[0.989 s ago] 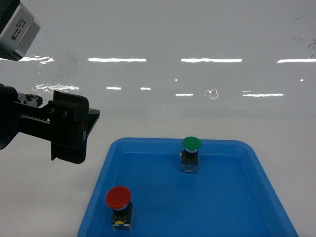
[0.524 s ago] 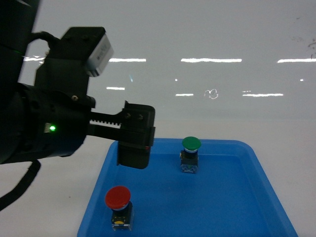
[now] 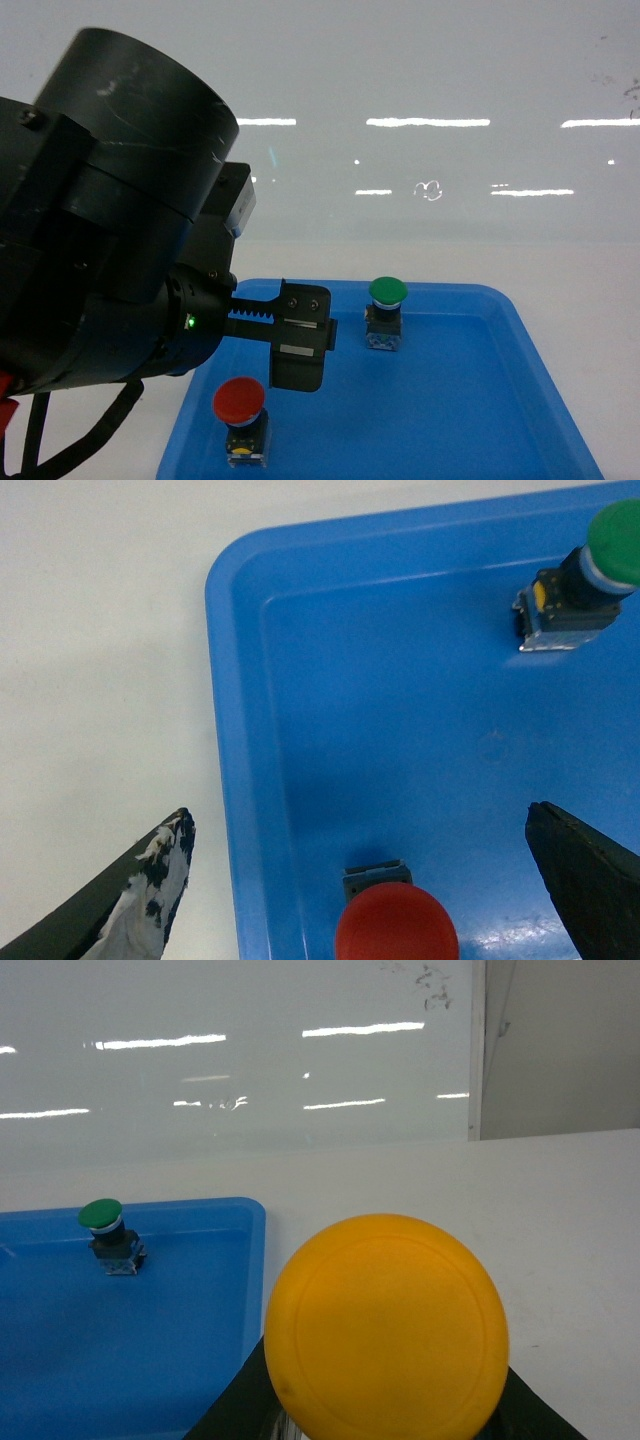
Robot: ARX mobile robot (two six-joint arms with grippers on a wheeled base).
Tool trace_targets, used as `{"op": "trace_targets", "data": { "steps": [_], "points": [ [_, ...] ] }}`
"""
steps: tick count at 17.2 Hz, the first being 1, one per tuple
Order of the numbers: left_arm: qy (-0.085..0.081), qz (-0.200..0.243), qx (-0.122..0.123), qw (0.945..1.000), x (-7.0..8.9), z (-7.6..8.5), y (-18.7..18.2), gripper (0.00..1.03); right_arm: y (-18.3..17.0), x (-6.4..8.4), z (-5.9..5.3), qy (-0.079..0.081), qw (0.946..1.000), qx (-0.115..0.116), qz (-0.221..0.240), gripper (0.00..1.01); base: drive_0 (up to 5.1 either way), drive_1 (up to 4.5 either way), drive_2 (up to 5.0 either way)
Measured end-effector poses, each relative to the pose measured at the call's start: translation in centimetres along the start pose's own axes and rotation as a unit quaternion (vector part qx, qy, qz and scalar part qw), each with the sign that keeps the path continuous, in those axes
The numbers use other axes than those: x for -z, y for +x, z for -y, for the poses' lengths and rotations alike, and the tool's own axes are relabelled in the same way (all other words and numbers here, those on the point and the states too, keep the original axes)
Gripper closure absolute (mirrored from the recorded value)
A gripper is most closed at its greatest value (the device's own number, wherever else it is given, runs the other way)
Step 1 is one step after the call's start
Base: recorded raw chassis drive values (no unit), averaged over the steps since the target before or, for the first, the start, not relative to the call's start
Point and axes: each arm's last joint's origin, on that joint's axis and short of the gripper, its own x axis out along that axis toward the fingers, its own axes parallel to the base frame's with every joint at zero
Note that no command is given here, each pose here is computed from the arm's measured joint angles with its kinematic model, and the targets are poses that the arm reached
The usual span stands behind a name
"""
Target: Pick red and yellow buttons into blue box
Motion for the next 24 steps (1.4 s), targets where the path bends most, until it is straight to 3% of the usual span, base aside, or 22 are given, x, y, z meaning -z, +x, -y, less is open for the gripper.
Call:
{"op": "trace_targets", "data": {
  "steps": [6,14,19,24],
  "points": [
    [-0.008,-0.016,0.007,0.9998,0.7,1.2,0.2,0.05,0.0,0.0,0.0,0.0,1.0,0.0,0.0,0.76,0.0,0.0,0.0],
    [-0.024,-0.055,-0.012,0.9981,2.8,1.8,2.5,0.05,0.0,0.0,0.0,0.0,1.0,0.0,0.0,0.76,0.0,0.0,0.0],
    [-0.041,-0.055,0.005,0.9977,1.9,2.7,4.1,0.05,0.0,0.0,0.0,0.0,1.0,0.0,0.0,0.76,0.0,0.0,0.0],
    [-0.038,-0.068,-0.015,0.9968,2.7,2.6,5.3,0.05,0.0,0.0,0.0,0.0,1.0,0.0,0.0,0.76,0.0,0.0,0.0]
  ]
}}
